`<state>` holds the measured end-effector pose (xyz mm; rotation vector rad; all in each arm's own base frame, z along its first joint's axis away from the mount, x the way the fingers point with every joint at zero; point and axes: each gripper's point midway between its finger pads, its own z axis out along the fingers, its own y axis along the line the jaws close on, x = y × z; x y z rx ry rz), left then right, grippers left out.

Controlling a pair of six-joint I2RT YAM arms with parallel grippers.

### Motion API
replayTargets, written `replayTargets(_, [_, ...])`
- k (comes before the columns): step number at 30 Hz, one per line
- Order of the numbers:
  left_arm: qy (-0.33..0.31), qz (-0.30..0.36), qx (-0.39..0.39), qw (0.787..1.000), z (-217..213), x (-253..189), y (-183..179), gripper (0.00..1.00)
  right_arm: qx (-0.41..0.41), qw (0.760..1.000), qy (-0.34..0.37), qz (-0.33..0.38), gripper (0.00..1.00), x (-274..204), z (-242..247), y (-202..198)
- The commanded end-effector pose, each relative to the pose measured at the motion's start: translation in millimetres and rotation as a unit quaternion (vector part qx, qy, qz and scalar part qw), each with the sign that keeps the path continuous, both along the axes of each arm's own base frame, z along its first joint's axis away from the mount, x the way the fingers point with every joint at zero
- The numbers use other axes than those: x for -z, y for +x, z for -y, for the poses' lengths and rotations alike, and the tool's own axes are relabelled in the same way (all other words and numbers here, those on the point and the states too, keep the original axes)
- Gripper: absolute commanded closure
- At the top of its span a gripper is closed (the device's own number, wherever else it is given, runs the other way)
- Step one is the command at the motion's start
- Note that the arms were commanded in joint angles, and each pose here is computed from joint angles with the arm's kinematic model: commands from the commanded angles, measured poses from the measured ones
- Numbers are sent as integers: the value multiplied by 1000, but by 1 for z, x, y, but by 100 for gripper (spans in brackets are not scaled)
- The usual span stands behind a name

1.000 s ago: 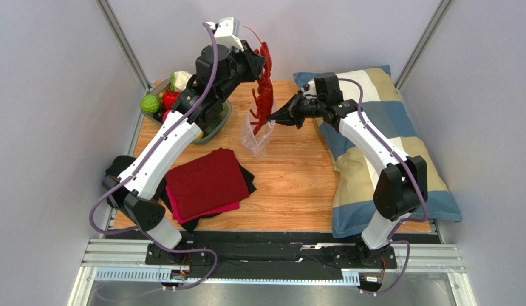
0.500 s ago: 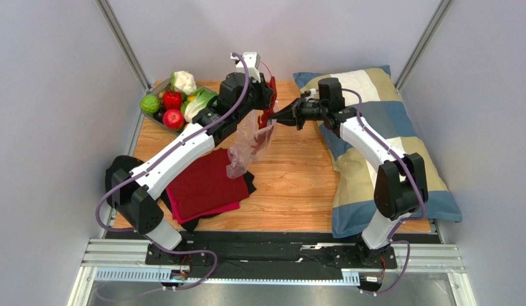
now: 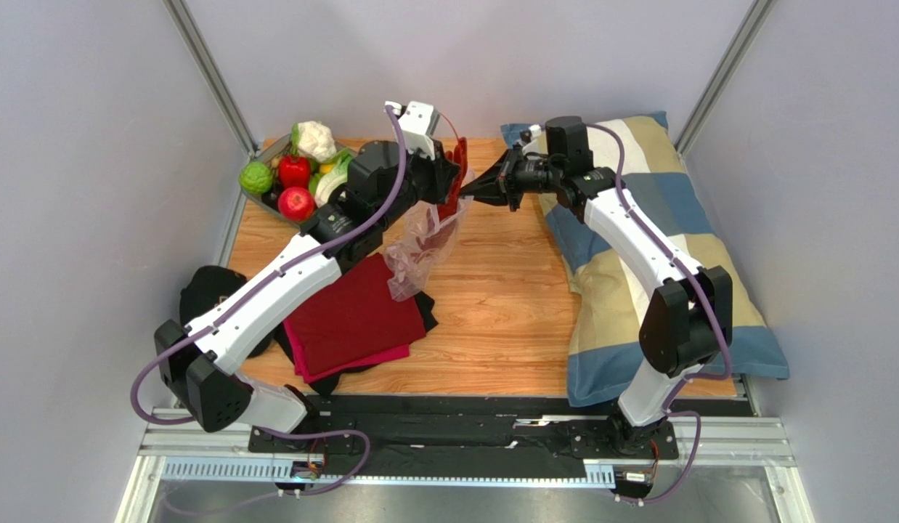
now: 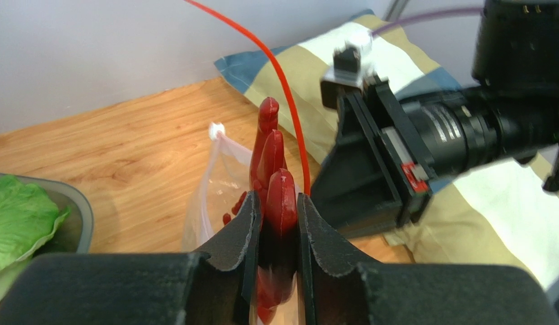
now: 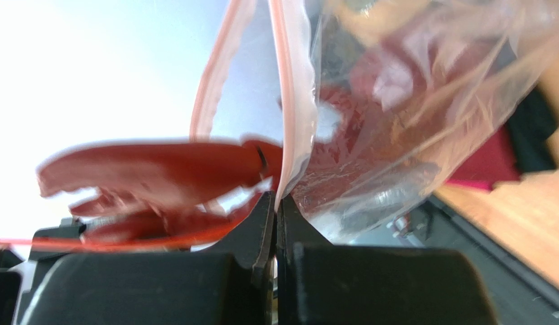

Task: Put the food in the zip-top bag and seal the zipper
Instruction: Place the fake lobster in the zipper food storage bag.

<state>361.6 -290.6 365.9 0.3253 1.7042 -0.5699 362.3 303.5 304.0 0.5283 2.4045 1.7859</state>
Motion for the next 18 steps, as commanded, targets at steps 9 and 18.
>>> replayTargets(9, [50,-52,43,997,-1,-23,-33,100,39,934,-176,308,100,-41,18,8])
replayTargets(18, [69,-99,-17,993,-10,-11,-13,100,48,884,-220,410,100,-58,17,0])
